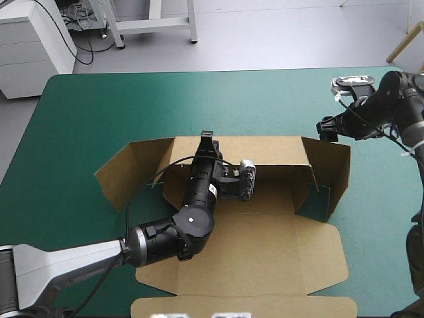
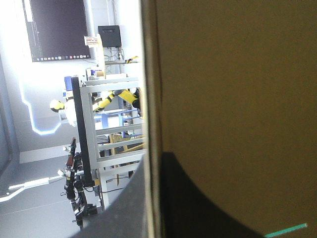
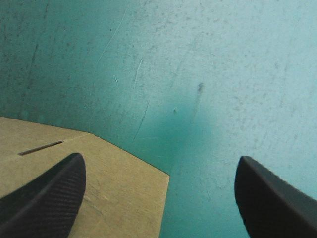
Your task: Fold the box
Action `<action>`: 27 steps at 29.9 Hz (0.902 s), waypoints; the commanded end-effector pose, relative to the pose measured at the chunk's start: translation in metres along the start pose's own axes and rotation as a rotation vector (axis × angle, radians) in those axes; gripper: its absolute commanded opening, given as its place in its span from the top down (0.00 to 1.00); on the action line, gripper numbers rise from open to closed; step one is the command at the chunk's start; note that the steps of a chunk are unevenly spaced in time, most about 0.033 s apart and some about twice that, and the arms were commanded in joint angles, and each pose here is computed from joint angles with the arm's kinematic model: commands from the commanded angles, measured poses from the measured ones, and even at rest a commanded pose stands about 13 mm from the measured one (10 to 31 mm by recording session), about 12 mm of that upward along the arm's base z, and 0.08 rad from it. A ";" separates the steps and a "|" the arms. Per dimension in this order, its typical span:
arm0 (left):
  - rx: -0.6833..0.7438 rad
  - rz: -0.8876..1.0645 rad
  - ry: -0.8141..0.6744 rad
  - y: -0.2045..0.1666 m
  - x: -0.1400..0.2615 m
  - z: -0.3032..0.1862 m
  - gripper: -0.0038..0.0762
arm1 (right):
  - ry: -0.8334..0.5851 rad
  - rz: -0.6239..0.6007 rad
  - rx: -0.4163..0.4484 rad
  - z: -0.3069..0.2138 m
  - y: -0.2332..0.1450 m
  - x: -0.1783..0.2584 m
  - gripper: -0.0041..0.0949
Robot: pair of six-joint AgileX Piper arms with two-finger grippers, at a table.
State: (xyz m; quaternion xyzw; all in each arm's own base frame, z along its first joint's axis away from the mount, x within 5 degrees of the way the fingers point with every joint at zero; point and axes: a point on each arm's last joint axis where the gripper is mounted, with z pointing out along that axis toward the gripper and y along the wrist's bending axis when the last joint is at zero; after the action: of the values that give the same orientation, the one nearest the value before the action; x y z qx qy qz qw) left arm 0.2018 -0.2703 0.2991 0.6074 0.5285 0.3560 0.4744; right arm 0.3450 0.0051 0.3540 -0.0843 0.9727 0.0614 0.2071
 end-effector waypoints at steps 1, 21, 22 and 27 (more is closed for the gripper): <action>-0.096 -0.016 -0.007 0.022 0.002 -0.011 0.96 | -0.102 -0.016 0.009 -0.034 0.005 0.007 0.19; -0.060 -0.046 0.005 0.019 0.003 -0.011 0.96 | -0.134 0.009 -0.073 -0.033 0.027 0.087 0.19; -0.060 -0.046 0.005 0.019 0.003 -0.011 0.96 | -0.145 0.011 -0.077 -0.035 0.029 0.091 0.19; -0.060 -0.046 0.005 0.019 0.003 -0.011 0.96 | -0.182 0.013 -0.072 -0.037 0.033 0.115 0.19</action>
State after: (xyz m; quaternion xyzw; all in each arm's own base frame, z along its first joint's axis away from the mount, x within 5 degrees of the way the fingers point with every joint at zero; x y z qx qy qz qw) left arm 0.2013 -0.2695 0.2983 0.6047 0.5355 0.3551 0.4706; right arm 0.2332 0.0150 0.3300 -0.0804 0.9620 0.0980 0.2419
